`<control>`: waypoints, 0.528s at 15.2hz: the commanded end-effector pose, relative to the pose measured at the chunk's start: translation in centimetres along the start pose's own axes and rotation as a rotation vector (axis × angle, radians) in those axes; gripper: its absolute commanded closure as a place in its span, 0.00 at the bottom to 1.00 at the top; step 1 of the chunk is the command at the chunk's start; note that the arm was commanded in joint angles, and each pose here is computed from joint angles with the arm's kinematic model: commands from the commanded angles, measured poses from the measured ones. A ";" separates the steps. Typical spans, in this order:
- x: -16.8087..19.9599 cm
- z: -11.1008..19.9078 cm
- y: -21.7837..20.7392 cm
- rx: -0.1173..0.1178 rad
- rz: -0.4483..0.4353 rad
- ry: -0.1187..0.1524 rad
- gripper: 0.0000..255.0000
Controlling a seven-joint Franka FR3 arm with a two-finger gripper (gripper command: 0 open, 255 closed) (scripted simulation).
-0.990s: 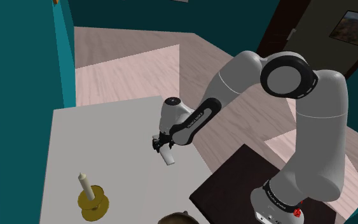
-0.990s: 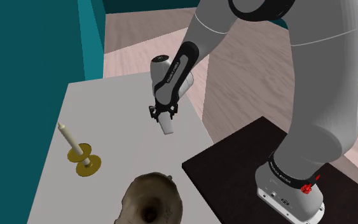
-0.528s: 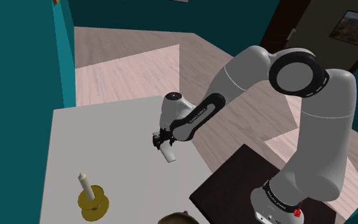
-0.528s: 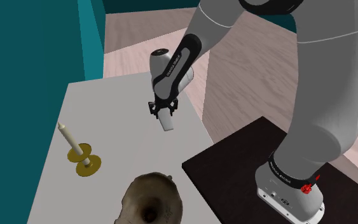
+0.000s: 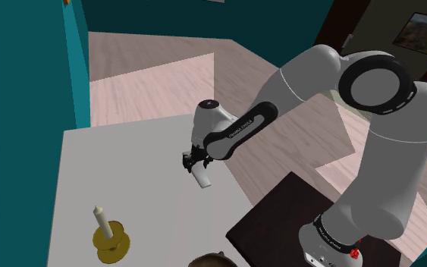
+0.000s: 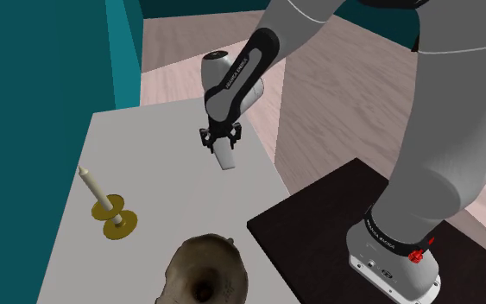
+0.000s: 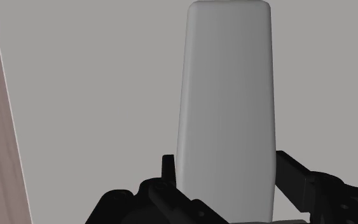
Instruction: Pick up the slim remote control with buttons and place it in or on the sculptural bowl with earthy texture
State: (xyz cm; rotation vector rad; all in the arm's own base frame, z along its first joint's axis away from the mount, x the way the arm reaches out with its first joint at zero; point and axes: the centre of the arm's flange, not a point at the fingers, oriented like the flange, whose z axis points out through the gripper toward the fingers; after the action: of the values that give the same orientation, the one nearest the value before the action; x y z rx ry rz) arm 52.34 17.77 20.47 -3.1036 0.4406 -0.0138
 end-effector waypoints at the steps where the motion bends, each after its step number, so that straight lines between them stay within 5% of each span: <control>1: 0.0 -1.0 0.0 0.000 0.000 0.000 1.00; 8: 0.1 -4.7 0.0 0.000 0.000 0.000 1.00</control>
State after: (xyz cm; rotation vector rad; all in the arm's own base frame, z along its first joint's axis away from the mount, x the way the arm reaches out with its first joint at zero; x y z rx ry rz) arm 52.37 17.78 24.72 -3.1037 0.4408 -0.0141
